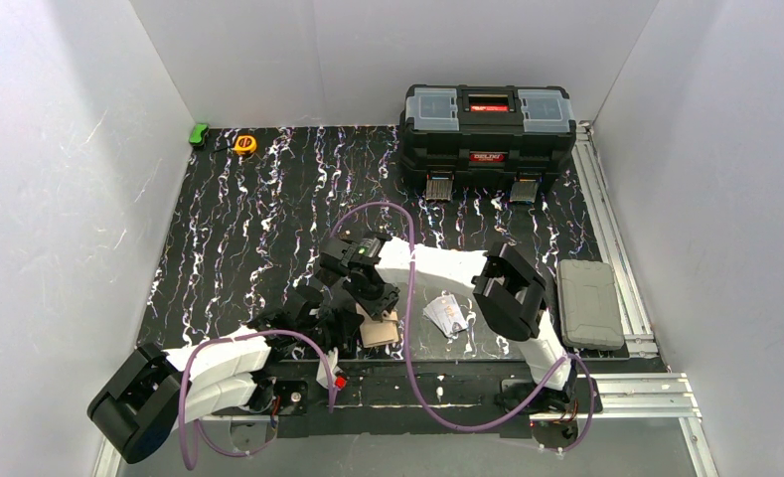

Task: Put the credit cards into the card holder
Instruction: Close the card holder at the center of the board.

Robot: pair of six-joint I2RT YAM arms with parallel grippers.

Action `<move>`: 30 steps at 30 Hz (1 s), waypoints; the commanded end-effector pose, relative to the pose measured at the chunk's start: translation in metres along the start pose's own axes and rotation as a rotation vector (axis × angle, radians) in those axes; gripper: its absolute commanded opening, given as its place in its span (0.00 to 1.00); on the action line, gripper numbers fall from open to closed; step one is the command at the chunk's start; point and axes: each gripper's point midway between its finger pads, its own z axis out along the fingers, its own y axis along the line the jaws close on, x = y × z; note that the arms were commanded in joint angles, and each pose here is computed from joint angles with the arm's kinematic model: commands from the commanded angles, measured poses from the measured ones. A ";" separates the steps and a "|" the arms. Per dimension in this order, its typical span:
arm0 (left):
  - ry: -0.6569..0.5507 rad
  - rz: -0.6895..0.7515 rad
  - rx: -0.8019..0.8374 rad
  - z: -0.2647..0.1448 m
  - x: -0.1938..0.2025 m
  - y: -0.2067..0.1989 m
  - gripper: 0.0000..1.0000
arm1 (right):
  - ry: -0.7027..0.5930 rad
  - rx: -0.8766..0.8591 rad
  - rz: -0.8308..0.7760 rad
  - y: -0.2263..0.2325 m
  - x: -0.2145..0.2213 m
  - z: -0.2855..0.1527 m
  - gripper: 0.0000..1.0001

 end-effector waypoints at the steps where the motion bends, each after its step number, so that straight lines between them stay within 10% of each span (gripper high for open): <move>1: -0.121 0.156 0.255 0.001 -0.034 -0.067 0.19 | -0.021 0.018 0.014 -0.002 -0.006 -0.012 0.35; 18: -0.129 0.154 0.255 0.001 -0.038 -0.070 0.19 | -0.050 0.008 0.014 0.000 -0.012 -0.015 0.01; 30: -0.128 0.146 0.254 0.002 -0.038 -0.068 0.19 | -0.027 -0.088 -0.007 0.014 -0.013 0.000 0.01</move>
